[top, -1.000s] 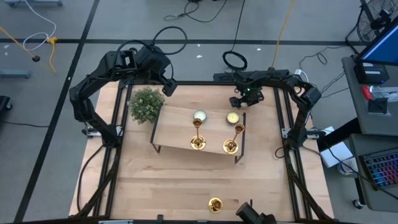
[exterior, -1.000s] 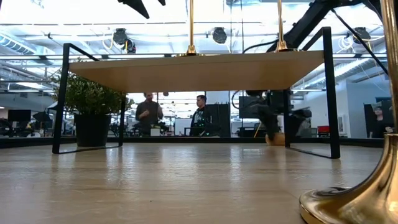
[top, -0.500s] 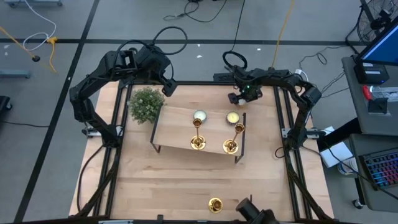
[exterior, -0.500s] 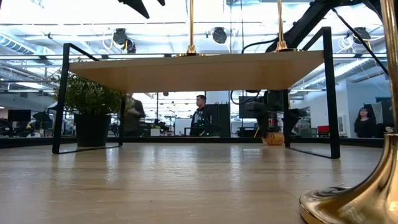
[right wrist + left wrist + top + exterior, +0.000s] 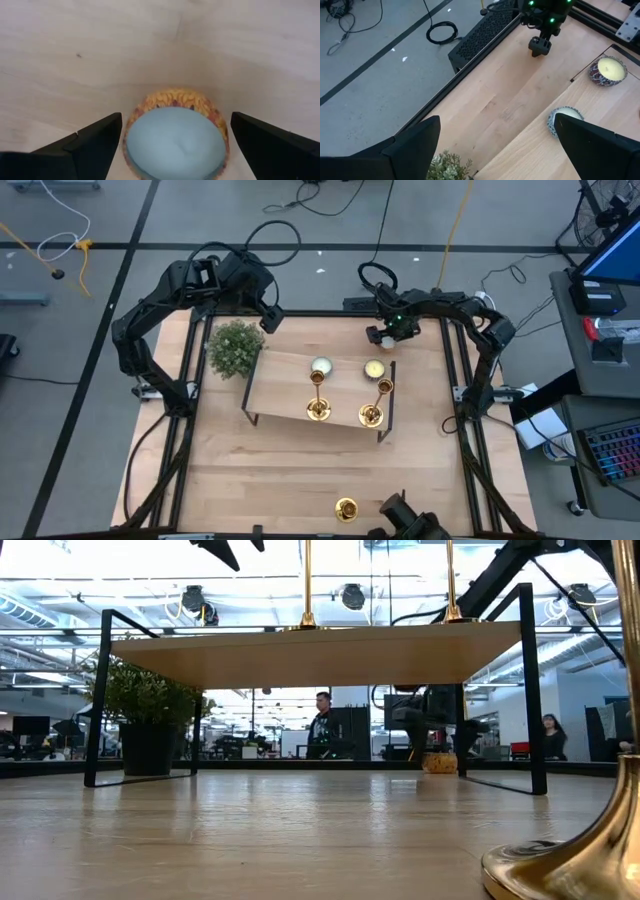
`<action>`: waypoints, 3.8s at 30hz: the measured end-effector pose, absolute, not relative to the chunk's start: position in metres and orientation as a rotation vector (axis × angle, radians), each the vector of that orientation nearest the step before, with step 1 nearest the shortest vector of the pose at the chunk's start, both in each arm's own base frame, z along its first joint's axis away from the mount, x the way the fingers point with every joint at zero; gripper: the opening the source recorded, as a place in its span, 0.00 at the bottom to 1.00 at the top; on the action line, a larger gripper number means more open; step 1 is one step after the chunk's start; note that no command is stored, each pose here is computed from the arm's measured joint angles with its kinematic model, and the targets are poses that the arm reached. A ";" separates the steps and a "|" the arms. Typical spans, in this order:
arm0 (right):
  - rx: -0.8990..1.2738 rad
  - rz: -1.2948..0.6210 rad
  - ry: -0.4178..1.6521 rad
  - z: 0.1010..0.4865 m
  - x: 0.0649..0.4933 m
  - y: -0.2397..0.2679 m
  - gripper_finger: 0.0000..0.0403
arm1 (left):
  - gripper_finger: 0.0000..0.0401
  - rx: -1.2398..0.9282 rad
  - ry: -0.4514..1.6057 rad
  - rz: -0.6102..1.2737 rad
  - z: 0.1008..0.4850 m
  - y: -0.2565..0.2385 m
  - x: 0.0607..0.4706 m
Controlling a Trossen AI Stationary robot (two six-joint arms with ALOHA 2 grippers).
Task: Pick & Place candle stick holders
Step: Put the scented candle on the shelf
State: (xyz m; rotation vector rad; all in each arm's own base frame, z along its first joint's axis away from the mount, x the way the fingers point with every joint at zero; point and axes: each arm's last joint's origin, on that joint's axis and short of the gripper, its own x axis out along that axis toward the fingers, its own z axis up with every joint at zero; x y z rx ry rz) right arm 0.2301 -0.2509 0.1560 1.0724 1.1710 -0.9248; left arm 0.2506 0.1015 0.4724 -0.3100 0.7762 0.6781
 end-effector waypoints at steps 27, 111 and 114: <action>1.080 -0.946 1.150 0.149 0.233 -0.254 0.71 | 0.99 -0.297 0.778 0.682 0.472 0.102 0.251; 0.655 -0.342 0.320 0.439 0.354 -0.157 0.73 | 0.99 -1.440 -0.213 -0.241 0.351 0.145 0.163; 0.641 -0.312 0.282 0.447 0.354 -0.149 0.73 | 0.99 -1.473 -0.203 -0.314 0.341 0.140 0.164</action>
